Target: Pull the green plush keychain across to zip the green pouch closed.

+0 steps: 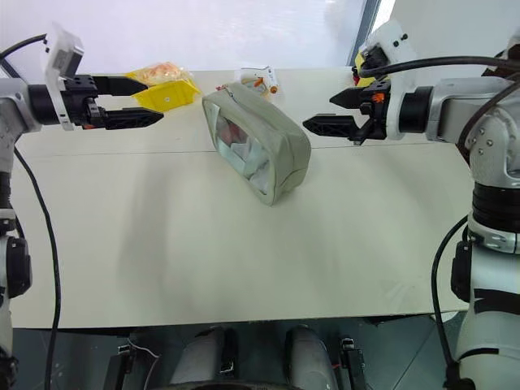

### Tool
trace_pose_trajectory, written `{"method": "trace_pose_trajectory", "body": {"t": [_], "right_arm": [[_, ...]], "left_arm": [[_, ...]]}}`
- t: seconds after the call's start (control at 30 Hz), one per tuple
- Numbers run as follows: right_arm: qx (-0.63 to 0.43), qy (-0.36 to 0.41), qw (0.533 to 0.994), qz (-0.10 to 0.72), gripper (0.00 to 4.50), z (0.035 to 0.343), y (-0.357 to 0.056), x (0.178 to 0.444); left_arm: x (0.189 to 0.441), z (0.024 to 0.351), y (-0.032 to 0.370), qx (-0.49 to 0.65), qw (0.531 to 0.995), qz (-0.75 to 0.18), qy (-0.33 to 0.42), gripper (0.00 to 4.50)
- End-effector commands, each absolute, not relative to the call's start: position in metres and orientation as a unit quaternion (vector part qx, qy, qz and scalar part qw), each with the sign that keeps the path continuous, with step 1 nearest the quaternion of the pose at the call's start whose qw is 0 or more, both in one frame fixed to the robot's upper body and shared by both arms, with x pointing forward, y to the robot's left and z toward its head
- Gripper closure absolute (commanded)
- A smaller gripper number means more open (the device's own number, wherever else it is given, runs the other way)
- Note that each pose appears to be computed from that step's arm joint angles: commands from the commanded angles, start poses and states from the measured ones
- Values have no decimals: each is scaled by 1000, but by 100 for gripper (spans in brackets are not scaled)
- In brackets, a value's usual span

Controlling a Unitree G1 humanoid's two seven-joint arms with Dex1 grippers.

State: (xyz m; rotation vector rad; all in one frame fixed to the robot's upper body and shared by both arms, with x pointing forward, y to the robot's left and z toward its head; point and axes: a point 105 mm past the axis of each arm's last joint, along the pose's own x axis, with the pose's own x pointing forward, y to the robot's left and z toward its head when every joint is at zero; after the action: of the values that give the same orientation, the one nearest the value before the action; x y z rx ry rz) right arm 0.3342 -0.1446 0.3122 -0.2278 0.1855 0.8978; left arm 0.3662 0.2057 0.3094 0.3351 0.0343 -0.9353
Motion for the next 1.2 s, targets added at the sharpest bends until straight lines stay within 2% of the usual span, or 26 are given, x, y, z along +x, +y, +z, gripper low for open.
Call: {"method": "trace_pose_trajectory", "body": {"t": [0.03,0.17,0.4,0.43,0.57,0.8,0.9,1.03,1.1,1.13,1.2], "right_arm": [[-128,42,880,455,2,337,-119,332],[-132,27,877,462,2,337,-89,346],[-158,32,864,476,2,315,-28,380],[-162,36,862,479,2,313,-25,382],[-274,62,843,459,2,268,-22,409],[-286,73,825,483,2,264,-25,410],[-293,60,811,503,86,267,-22,406],[-310,29,789,530,302,275,-17,399],[-375,-24,747,549,409,281,-15,391],[-405,-46,727,552,446,282,-14,387],[-452,-86,676,576,446,283,-14,376]], "left_arm": [[354,320,208,169,878,-448,-12,0],[341,310,202,176,873,-455,-9,0],[340,293,192,189,886,-422,-25,0],[339,293,191,189,886,-422,-26,0],[335,293,188,188,894,-405,-43,0],[323,292,193,179,905,-383,-47,0],[325,292,195,179,909,-374,-49,0],[326,294,201,179,914,-360,-51,0],[326,294,209,189,917,-349,-47,0],[325,295,212,193,918,-345,-45,0],[324,299,222,198,921,-333,-42,0]]}}
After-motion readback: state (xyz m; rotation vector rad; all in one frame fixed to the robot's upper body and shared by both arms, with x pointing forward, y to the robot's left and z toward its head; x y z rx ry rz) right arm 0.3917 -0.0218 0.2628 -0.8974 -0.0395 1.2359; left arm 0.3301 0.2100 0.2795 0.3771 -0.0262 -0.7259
